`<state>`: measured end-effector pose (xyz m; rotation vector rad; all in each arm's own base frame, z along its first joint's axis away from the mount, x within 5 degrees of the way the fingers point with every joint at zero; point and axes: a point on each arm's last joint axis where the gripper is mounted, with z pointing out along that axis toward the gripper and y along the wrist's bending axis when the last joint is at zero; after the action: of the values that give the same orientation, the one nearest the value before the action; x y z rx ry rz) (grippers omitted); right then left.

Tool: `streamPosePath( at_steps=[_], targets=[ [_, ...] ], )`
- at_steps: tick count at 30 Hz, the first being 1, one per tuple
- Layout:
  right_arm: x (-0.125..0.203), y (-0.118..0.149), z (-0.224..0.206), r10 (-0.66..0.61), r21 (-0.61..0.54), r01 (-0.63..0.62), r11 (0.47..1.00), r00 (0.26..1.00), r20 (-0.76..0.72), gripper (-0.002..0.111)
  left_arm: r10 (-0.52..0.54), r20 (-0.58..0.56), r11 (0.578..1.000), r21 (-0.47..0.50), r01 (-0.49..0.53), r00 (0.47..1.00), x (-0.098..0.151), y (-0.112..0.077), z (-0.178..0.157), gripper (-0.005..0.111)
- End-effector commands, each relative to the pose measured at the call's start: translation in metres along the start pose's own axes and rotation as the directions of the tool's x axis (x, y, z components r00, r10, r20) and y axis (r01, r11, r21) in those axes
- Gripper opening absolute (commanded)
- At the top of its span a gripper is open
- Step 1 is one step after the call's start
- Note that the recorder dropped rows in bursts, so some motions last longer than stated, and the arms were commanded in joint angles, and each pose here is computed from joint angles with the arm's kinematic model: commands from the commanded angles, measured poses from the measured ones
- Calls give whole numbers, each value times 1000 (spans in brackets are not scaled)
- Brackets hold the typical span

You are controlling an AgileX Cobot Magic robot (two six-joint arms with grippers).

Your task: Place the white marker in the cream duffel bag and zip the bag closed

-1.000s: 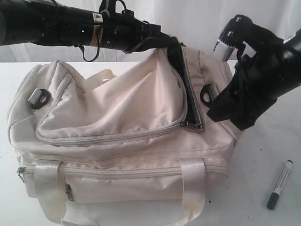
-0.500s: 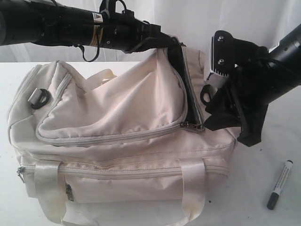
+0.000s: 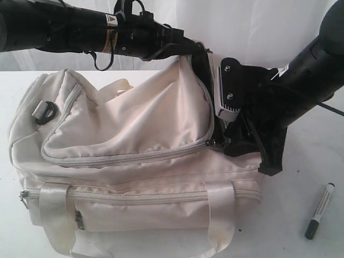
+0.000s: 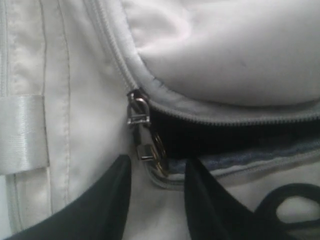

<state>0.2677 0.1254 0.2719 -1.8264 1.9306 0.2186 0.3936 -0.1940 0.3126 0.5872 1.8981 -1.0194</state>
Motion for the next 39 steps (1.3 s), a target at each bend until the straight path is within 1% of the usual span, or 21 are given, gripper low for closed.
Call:
streamPosePath(
  at_steps=[1,9,12,15,18,19,20,22,25,33,39],
  targets=[
    [1,-2,1,-19,26,20,999,1000,-6,35,12,41,1000,17,-13,999,-11,-9,-7,0],
    [1,-3,11,-16,-6,15,1000,1000,-13,35,14,43,1000,12,-15,999,-11,-8,-7,0],
    [0,-2,12,-18,-9,18,1000,1000,-14,32,14,43,1000,12,-15,999,-11,-8,-7,0],
    [-1,-2,12,-18,-8,18,1000,1000,-12,26,14,43,1000,12,-15,999,-11,-8,-7,0],
    [-1,-3,12,-18,-1,18,1000,1000,-10,16,14,43,1000,12,-15,999,-11,-8,-7,0],
    [-1,-3,12,-18,3,18,1000,1000,-9,13,14,43,1000,12,-15,999,-11,-8,-7,0],
    [-1,-4,12,-18,7,18,1000,1000,-9,7,14,43,1000,12,-15,999,-11,-8,-7,0],
    [-1,-4,12,-12,7,12,1000,1000,-9,2,14,43,1000,12,-15,999,-11,-8,-7,0],
    [-1,-3,10,-14,14,14,1000,1000,-7,0,14,43,1000,12,-15,999,-11,-8,-7,0],
    [-9,4,-21,11,100,-14,995,999,34,0,14,43,1000,12,-15,999,-11,-8,-7,0],
    [-12,9,-35,17,131,-24,991,998,55,0,14,43,1000,12,-15,999,-11,-8,-7,0]
  ],
)
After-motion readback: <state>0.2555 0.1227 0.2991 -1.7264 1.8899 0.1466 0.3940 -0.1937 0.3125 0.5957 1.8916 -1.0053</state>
